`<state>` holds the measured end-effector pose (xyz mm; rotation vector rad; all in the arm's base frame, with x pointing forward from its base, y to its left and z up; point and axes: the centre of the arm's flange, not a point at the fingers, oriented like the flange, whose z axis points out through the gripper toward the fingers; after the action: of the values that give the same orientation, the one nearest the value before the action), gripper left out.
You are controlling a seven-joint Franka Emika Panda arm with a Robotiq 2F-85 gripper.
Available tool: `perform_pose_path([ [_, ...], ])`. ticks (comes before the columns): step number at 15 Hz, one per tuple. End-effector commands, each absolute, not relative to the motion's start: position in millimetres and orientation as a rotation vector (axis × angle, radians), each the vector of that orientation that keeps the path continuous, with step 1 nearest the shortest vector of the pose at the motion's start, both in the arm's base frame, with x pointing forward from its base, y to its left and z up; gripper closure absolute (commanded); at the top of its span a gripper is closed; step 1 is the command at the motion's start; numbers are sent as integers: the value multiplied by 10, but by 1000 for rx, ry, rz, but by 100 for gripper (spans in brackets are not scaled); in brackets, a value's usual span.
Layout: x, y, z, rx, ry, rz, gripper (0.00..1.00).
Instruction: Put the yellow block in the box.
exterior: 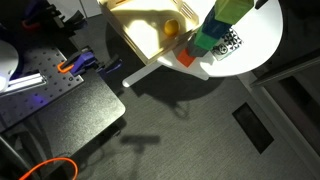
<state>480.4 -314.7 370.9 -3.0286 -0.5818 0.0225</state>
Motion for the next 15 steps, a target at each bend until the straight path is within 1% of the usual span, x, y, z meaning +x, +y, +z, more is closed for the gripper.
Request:
perform_pose_path([
  [1,4805,-3231,3706,-3022,-592,12,25],
  [2,4804,-3224,3699,-3027,-580,21,27],
  [6,4799,-3181,3719,-3036,-570,30,59],
  [7,4803,-3163,3748,-3043,-565,31,62],
  [8,4804,-3138,3780,-3045,-563,30,63],
  [9,4809,-3118,3815,-3049,-559,27,66],
  [11,4826,-3047,3893,-3055,-555,20,69],
  [15,4899,-2818,3990,-3059,-553,-2,69],
])
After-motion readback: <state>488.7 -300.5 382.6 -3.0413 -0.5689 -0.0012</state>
